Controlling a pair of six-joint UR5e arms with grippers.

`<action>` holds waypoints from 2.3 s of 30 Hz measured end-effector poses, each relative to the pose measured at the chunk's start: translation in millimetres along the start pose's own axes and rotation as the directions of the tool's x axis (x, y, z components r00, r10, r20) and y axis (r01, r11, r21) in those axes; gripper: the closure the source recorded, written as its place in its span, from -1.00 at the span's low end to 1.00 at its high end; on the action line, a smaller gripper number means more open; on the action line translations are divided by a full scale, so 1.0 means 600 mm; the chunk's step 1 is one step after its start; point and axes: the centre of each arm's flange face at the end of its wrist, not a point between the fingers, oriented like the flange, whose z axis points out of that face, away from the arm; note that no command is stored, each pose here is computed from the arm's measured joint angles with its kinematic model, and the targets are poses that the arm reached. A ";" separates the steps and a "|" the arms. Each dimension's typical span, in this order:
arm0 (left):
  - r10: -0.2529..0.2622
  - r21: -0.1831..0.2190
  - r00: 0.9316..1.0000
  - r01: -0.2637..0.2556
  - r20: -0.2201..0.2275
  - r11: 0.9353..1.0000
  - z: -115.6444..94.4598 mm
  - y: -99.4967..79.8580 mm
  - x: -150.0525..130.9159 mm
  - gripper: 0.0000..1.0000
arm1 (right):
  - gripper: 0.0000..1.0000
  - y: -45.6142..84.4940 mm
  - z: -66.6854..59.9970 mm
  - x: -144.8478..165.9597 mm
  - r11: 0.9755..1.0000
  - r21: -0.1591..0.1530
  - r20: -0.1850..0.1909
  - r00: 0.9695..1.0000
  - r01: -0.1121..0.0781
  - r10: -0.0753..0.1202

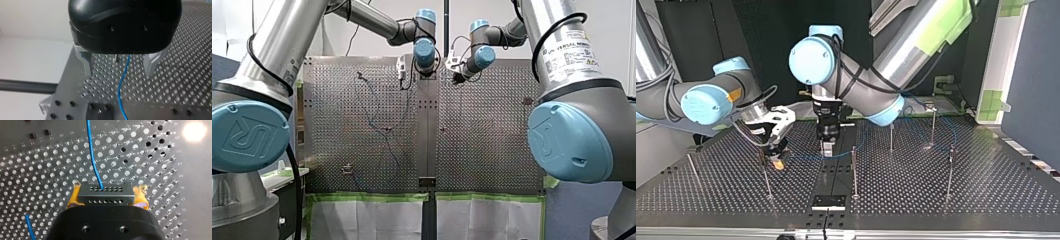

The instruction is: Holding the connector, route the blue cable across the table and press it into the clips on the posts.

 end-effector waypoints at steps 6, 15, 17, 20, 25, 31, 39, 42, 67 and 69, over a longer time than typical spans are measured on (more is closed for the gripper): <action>-0.001 -0.022 1.000 0.001 -0.001 1.000 0.035 -0.007 0.013 -1.00 | 1.00 0.003 0.000 0.000 1.000 -0.002 -0.001 1.000 0.000 0.000; -0.030 -0.019 0.999 0.031 0.038 0.999 0.074 -0.008 -0.003 -1.00 | 1.00 0.003 0.001 0.000 1.000 -0.002 -0.001 1.000 0.000 0.000; -0.026 -0.020 0.999 0.027 0.032 0.999 0.083 -0.009 0.001 -1.00 | 1.00 0.003 0.001 0.000 1.000 -0.002 -0.001 1.000 0.000 0.000; -0.016 -0.018 1.000 0.016 0.015 1.000 0.093 -0.015 0.014 -1.00 | 1.00 0.003 0.001 0.000 1.000 -0.002 -0.001 1.000 0.000 0.000; -0.017 -0.021 1.000 0.017 0.005 1.000 0.101 -0.019 0.028 -1.00 | 1.00 0.003 0.001 0.000 1.000 -0.002 -0.002 1.000 0.000 0.000; -0.022 -0.031 1.000 0.022 0.003 0.999 0.101 -0.019 0.030 -0.14 | 1.00 0.004 0.001 0.000 1.000 -0.002 -0.002 1.000 0.000 0.000; -0.024 -0.037 1.000 0.024 0.001 0.999 0.094 -0.024 0.031 1.00 | 1.00 0.003 0.001 -0.001 1.000 -0.003 -0.001 1.000 0.000 0.000; -0.024 -0.037 1.000 0.024 -0.001 0.999 0.092 -0.025 0.031 1.00 | 1.00 0.003 0.001 0.000 1.000 -0.003 -0.001 1.000 0.000 0.000; -0.020 -0.060 0.999 0.017 -0.041 0.998 0.061 -0.030 0.100 1.00 | 1.00 0.009 -0.004 -0.036 1.000 -0.013 0.040 0.999 -0.007 0.008; -0.026 -0.055 0.999 0.024 -0.041 0.998 0.060 -0.030 0.110 1.00 | 1.00 0.011 -0.006 -0.046 1.000 -0.016 0.052 0.999 -0.009 0.010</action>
